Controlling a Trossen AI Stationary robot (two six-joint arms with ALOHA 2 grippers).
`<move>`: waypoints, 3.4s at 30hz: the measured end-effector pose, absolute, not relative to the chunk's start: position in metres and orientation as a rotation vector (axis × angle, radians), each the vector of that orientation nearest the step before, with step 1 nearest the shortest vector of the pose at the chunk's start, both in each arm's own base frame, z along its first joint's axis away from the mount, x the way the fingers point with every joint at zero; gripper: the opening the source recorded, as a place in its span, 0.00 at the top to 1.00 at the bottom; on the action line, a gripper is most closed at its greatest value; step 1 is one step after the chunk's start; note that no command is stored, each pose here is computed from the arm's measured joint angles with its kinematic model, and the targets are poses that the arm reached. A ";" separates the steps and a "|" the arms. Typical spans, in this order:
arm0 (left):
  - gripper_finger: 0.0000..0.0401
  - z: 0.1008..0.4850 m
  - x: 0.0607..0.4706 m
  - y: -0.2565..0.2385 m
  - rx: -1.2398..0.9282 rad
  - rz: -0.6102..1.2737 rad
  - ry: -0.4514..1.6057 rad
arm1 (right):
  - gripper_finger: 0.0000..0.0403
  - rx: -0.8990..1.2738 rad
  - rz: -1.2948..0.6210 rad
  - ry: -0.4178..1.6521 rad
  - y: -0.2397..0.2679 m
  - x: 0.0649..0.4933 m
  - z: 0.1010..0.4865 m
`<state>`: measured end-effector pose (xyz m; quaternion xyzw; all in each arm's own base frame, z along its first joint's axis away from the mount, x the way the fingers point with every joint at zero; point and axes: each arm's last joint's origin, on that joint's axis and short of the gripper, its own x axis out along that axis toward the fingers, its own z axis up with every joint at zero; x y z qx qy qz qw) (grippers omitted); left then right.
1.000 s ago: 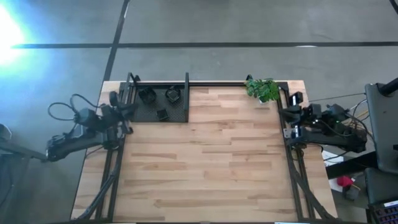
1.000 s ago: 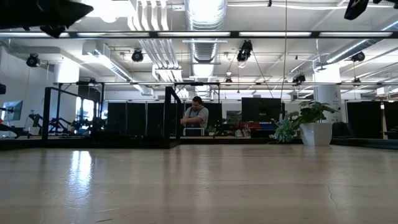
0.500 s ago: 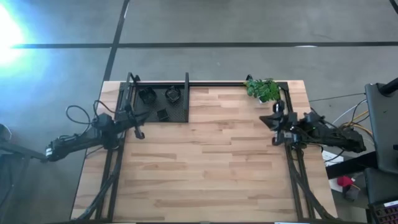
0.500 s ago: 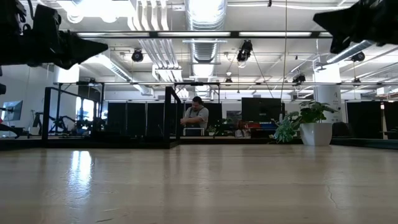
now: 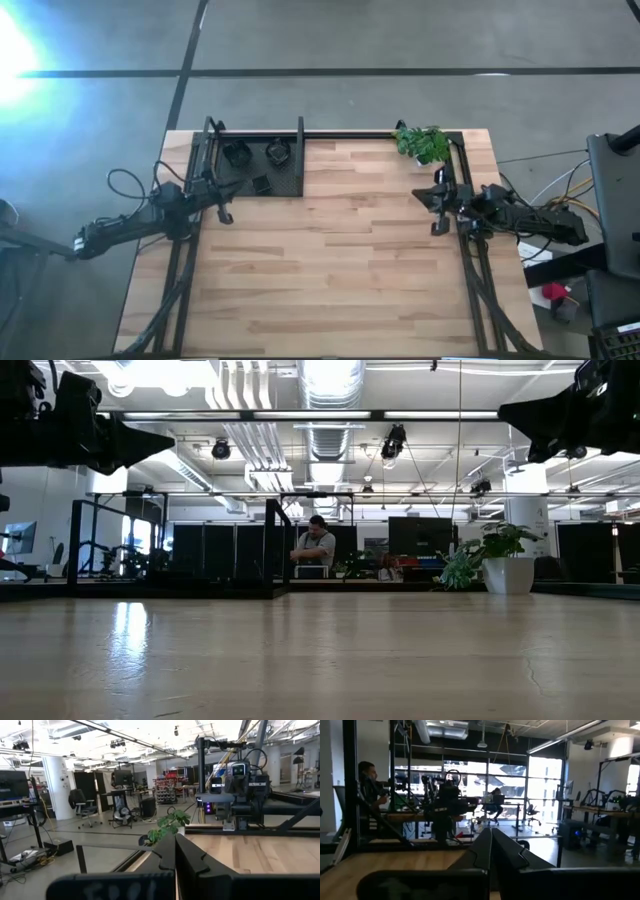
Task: Pick & Place Mini shaped plates
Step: Return to Home Position
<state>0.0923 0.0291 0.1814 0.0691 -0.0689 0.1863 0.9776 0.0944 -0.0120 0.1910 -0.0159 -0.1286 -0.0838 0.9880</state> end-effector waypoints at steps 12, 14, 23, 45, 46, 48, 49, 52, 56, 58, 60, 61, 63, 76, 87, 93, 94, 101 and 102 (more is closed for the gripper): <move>1.00 0.180 0.092 0.029 0.136 0.375 -0.131 | 0.98 0.017 -0.161 -0.254 -0.012 0.095 0.190; 1.00 0.180 0.092 0.029 0.136 0.375 -0.131 | 0.98 0.017 -0.161 -0.254 -0.012 0.095 0.190; 1.00 0.180 0.093 0.029 0.136 0.375 -0.130 | 0.98 0.017 -0.161 -0.254 -0.012 0.095 0.190; 1.00 0.180 0.093 0.029 0.136 0.375 -0.129 | 0.98 0.017 -0.160 -0.254 -0.012 0.095 0.190; 1.00 0.180 0.093 0.029 0.136 0.375 -0.129 | 0.98 0.017 -0.160 -0.255 -0.012 0.095 0.190; 1.00 0.180 0.093 0.029 0.136 0.374 -0.129 | 0.98 0.018 -0.160 -0.255 -0.012 0.095 0.190; 1.00 0.180 0.093 0.029 0.136 0.375 -0.128 | 0.98 0.017 -0.160 -0.254 -0.012 0.095 0.190; 1.00 0.180 0.093 0.029 0.136 0.375 -0.128 | 0.98 0.018 -0.160 -0.255 -0.012 0.095 0.190; 1.00 0.180 0.093 0.029 0.136 0.375 -0.128 | 0.98 0.018 -0.160 -0.255 -0.012 0.095 0.190; 1.00 0.180 0.093 0.029 0.136 0.375 -0.128 | 0.98 0.017 -0.160 -0.255 -0.012 0.095 0.190; 1.00 0.180 0.093 0.029 0.136 0.375 -0.128 | 0.98 0.018 -0.160 -0.255 -0.012 0.095 0.190; 1.00 0.180 0.093 0.029 0.136 0.375 -0.128 | 0.98 0.018 -0.160 -0.255 -0.012 0.095 0.190; 1.00 0.180 0.093 0.029 0.136 0.375 -0.128 | 0.98 0.017 -0.161 -0.255 -0.012 0.095 0.190; 1.00 0.180 0.093 0.029 0.136 0.375 -0.128 | 0.98 0.017 -0.160 -0.254 -0.012 0.095 0.190; 1.00 0.180 0.093 0.029 0.136 0.375 -0.128 | 0.98 0.018 -0.160 -0.255 -0.012 0.095 0.190; 1.00 0.180 0.093 0.029 0.136 0.375 -0.128 | 0.98 0.017 -0.161 -0.254 -0.012 0.095 0.190; 1.00 0.180 0.093 0.029 0.136 0.374 -0.128 | 0.98 0.017 -0.160 -0.254 -0.012 0.095 0.190; 1.00 0.180 0.093 0.029 0.136 0.375 -0.128 | 0.98 0.018 -0.161 -0.254 -0.012 0.095 0.190; 1.00 0.180 0.093 0.029 0.136 0.375 -0.128 | 0.98 0.017 -0.161 -0.254 -0.012 0.095 0.190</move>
